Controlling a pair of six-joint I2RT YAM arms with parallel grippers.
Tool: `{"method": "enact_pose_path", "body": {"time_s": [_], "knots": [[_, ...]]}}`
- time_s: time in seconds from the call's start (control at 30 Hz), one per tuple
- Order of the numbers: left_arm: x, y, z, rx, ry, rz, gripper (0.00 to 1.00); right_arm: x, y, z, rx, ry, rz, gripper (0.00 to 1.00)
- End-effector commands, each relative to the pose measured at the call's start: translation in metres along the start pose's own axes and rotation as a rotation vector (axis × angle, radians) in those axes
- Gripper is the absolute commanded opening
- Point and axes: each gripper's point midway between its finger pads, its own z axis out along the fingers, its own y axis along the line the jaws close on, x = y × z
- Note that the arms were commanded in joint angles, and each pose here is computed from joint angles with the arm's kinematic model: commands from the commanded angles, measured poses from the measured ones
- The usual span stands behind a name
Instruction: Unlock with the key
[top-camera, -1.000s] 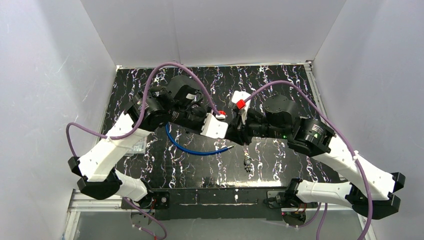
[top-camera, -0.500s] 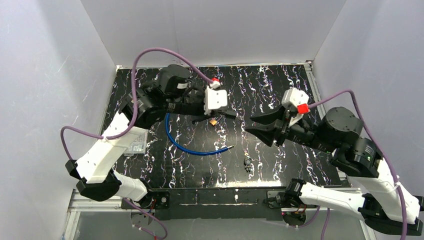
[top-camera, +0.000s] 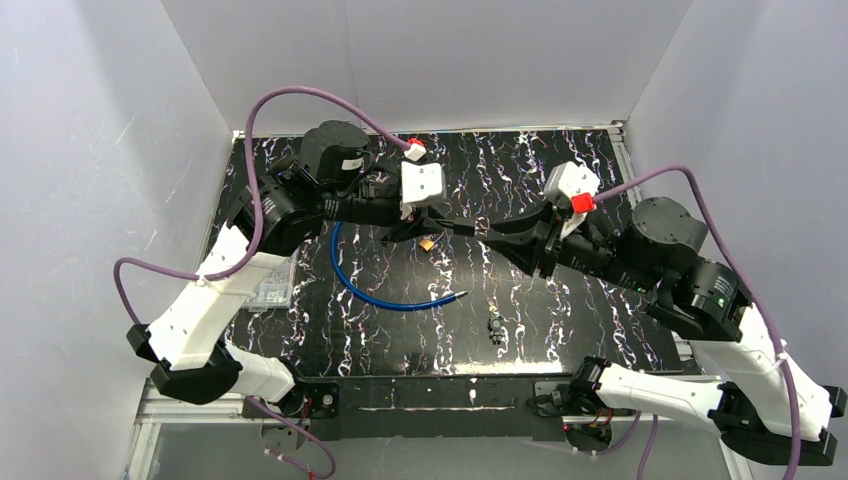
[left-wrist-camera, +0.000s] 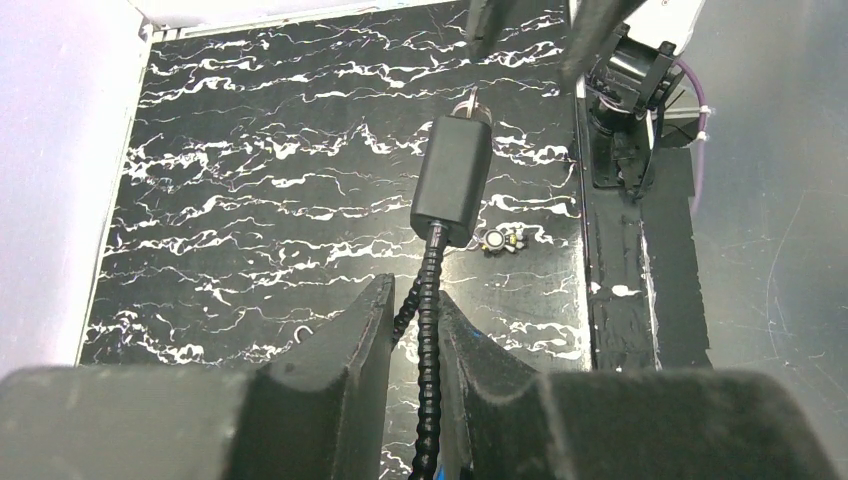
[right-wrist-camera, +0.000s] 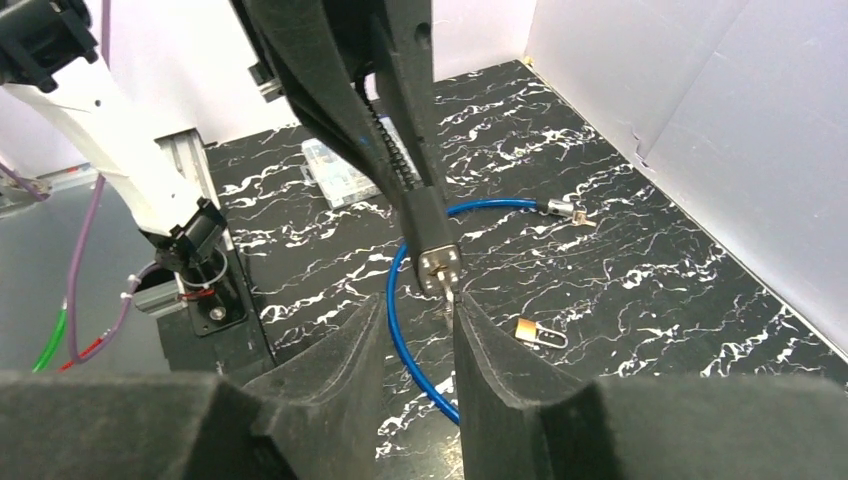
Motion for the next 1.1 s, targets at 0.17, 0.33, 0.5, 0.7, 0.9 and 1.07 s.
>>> {"method": "enact_pose_path", "body": {"time_s": [0.17,0.33,0.5,0.7,0.9,1.07], "knots": [[-0.014,-0.013,-0.021,0.010,-0.048,0.036,0.00,-0.018,-0.004,-0.004,-0.015,-0.057,-0.006,0.39],[-0.011,-0.016,-0.024,0.008,-0.035,0.033,0.00,-0.016,0.000,-0.003,-0.051,-0.050,-0.006,0.42],[-0.009,-0.016,-0.026,0.003,-0.034,0.036,0.00,-0.010,0.011,0.004,-0.131,-0.023,0.009,0.42],[-0.009,-0.019,-0.027,0.013,-0.031,0.044,0.00,-0.013,0.014,0.005,-0.156,-0.044,0.026,0.41],[-0.010,-0.021,-0.029,0.016,-0.038,0.046,0.00,-0.013,0.010,0.011,-0.144,-0.039,0.036,0.17],[-0.013,-0.021,-0.030,0.013,-0.045,0.052,0.00,-0.011,0.010,0.012,-0.144,-0.036,0.042,0.12]]}}
